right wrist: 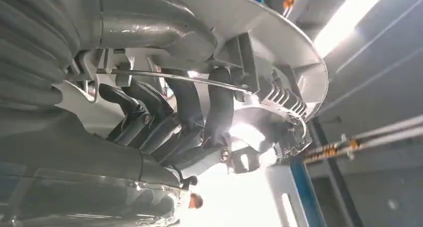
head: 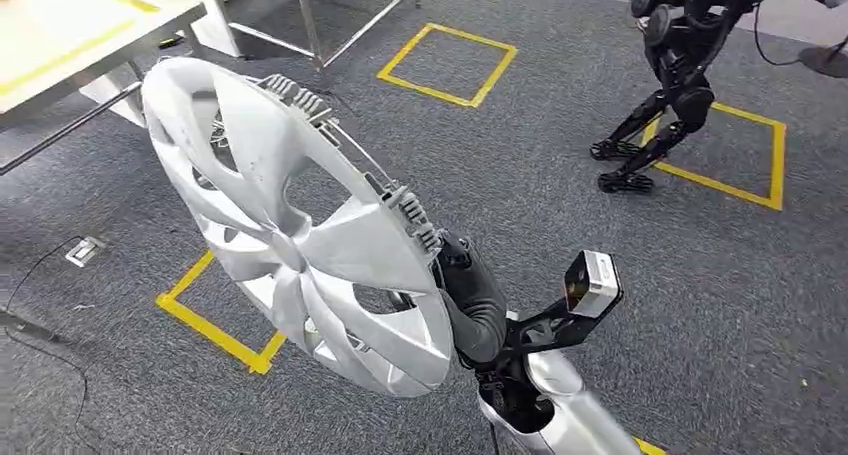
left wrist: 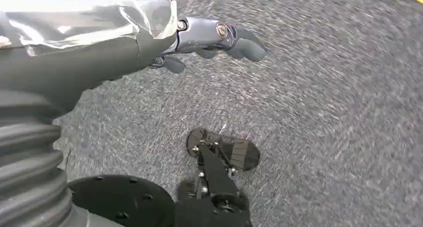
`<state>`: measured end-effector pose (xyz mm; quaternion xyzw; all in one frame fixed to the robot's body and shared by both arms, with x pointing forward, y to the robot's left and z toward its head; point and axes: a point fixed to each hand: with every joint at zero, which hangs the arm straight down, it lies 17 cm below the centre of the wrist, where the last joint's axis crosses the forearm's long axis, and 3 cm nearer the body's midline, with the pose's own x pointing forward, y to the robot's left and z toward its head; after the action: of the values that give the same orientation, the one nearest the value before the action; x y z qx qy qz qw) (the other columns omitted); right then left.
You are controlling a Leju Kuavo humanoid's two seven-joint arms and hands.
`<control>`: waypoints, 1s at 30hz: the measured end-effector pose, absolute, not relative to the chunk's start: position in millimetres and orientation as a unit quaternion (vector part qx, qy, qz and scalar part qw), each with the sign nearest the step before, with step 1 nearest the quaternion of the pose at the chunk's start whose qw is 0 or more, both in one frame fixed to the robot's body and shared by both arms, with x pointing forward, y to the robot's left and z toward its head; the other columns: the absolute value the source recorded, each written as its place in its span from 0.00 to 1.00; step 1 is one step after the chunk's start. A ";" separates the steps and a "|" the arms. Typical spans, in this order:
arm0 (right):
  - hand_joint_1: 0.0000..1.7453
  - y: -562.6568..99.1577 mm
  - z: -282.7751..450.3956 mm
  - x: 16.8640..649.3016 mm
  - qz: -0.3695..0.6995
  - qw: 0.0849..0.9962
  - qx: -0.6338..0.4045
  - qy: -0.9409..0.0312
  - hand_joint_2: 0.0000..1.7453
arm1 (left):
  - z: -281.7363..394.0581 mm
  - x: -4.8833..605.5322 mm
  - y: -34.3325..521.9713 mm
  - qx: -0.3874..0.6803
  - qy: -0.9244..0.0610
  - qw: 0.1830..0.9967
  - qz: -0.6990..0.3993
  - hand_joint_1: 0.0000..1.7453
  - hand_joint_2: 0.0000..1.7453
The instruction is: Take the parts from the cabinet and place them on the table.
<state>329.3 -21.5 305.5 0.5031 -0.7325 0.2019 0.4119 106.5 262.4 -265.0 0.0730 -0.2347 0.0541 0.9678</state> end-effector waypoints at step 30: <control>1.00 -36.4 282.7 351.0 0.187 0.437 0.464 -0.748 1.00 | -264.8 108.8 285.8 0.096 -0.239 0.965 0.047 0.00 1.00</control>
<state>351.0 -36.4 282.7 0.4636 -0.7478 0.1866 0.4371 108.8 285.8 -264.8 0.0963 -0.2395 0.0466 0.9650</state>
